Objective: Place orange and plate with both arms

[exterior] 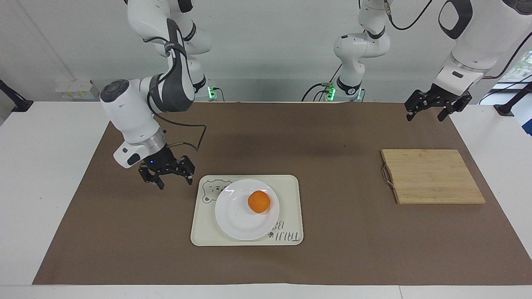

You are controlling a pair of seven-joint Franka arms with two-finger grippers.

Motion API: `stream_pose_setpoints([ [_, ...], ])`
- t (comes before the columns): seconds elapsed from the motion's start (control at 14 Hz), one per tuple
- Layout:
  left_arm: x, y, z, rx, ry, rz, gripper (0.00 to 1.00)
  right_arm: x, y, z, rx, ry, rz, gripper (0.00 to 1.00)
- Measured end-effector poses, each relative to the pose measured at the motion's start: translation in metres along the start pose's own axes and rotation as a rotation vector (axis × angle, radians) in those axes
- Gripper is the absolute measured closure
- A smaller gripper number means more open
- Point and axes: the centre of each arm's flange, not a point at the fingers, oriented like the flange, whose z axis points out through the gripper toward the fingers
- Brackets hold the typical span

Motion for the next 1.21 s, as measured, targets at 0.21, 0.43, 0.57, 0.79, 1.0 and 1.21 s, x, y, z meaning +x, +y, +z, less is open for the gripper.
stream_pose_setpoints([
  [0.21, 0.000, 0.000, 0.000, 0.000, 0.000, 0.000, 0.00, -0.020, 0.001, -0.044, -0.033, -0.029, -0.015, 0.00],
  [0.43, 0.000, 0.000, 0.000, 0.000, 0.000, 0.000, 0.00, -0.035, 0.001, -0.089, -0.045, -0.048, -0.019, 0.00],
  [0.57, 0.000, 0.000, 0.000, 0.000, 0.000, 0.000, 0.00, -0.042, 0.001, -0.104, -0.047, -0.061, -0.018, 0.00],
  [0.79, 0.000, 0.000, 0.000, 0.000, 0.000, 0.000, 0.00, -0.054, 0.003, -0.111, -0.046, -0.086, -0.014, 0.00],
  [1.0, 0.000, 0.000, 0.000, 0.000, 0.000, 0.000, 0.00, -0.062, 0.004, -0.109, -0.044, -0.097, -0.014, 0.00],
  [1.21, 0.000, 0.000, 0.000, 0.000, 0.000, 0.000, 0.00, -0.064, 0.004, -0.107, -0.044, -0.102, -0.014, 0.00],
])
